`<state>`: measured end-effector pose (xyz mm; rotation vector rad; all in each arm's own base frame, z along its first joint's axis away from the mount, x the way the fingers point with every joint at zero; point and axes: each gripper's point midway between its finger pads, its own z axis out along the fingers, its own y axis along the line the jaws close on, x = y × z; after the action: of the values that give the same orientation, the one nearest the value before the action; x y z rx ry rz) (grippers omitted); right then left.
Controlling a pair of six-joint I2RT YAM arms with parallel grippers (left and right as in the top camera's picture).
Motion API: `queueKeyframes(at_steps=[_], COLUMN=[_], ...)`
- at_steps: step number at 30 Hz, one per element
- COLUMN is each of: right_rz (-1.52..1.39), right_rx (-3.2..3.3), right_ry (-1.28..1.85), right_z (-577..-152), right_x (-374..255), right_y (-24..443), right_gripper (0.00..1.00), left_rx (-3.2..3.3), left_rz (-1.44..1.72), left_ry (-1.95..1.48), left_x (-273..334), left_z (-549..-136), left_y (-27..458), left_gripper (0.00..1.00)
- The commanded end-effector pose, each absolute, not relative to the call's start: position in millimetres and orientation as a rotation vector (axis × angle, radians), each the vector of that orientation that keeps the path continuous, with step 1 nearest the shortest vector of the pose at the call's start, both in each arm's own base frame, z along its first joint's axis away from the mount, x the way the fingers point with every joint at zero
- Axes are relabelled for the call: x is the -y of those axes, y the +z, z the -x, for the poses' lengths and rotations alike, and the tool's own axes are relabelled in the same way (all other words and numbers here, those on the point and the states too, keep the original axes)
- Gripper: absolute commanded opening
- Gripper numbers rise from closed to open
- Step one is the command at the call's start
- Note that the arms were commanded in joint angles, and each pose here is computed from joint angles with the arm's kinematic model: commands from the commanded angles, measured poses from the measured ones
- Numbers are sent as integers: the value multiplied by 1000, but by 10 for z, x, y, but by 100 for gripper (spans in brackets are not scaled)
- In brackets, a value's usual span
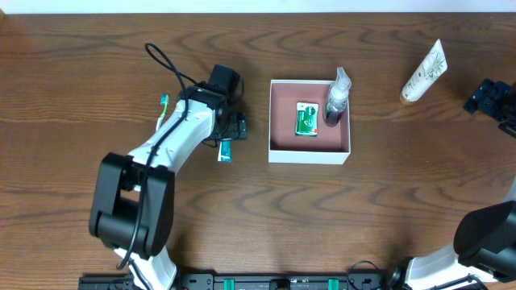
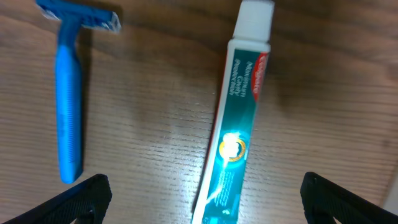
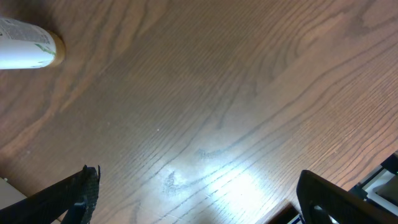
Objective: Pack container
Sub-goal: 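Lower the left gripper onto the Colgate toothpaste tube and grasp it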
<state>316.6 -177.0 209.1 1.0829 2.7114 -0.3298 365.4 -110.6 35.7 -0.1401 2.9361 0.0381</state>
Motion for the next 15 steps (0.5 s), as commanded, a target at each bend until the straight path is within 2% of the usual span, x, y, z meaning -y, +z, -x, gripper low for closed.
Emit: queueKeyframes(at_steps=[1, 15], right_rz=[-1108, -1108], right_rx=[-2699, -2699], right_ry=[-333, -333], right_z=[-3160, -3160], right_x=[1791, 1791], right_y=[2088, 2088], right_gripper=[99, 99], left_rx=[-2948, -2965], left_rz=[109, 102], left_ry=[59, -21], left_x=[1114, 1226], left_z=[-3697, -3725], left_y=[282, 161], left_gripper=[98, 98])
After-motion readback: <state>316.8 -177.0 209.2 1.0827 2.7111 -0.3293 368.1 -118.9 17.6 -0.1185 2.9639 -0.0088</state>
